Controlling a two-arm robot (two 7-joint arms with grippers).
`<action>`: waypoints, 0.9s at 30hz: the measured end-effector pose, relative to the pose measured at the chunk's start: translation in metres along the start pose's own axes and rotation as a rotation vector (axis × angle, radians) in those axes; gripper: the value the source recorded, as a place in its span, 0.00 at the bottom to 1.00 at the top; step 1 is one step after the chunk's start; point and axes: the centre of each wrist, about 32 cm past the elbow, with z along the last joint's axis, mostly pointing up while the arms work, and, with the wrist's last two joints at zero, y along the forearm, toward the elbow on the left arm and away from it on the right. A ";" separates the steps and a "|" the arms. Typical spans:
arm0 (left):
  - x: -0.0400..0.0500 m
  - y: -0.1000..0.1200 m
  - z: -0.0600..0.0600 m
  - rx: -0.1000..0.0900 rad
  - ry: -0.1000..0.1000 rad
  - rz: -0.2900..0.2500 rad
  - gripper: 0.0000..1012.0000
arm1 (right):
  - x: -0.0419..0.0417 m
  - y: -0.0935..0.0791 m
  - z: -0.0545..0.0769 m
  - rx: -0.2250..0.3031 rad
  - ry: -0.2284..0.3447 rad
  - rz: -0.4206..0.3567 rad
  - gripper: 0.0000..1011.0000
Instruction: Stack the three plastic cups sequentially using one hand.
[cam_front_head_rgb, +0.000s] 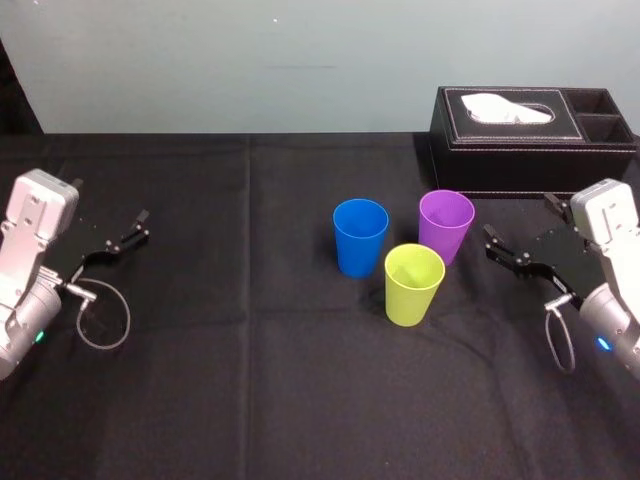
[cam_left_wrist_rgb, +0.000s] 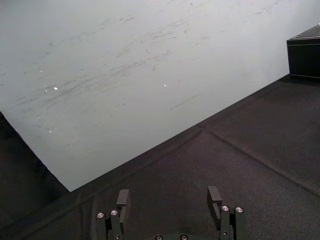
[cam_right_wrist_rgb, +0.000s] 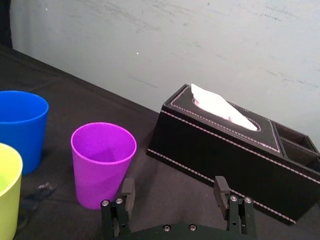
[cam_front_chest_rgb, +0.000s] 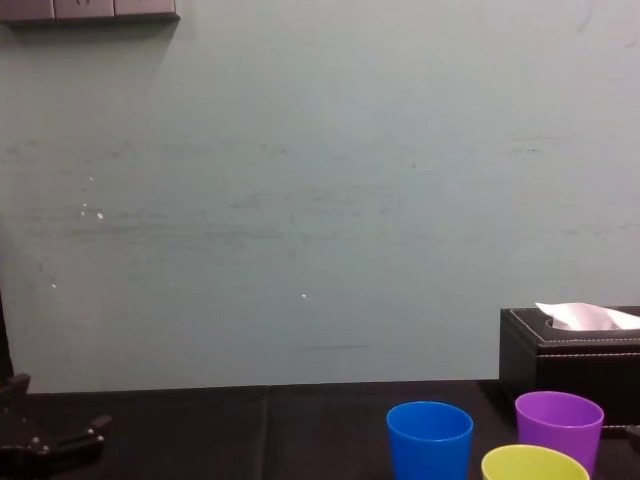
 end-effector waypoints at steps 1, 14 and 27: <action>0.0000 0.000 0.000 0.000 0.000 0.000 1.00 | 0.0006 -0.002 0.000 -0.004 0.001 0.002 0.99; 0.0000 0.000 0.000 0.000 0.000 0.000 1.00 | 0.0124 -0.050 0.001 -0.026 0.093 0.128 0.99; 0.0000 0.000 0.000 0.000 0.000 0.000 1.00 | 0.0018 -0.089 -0.003 -0.019 0.247 0.333 0.99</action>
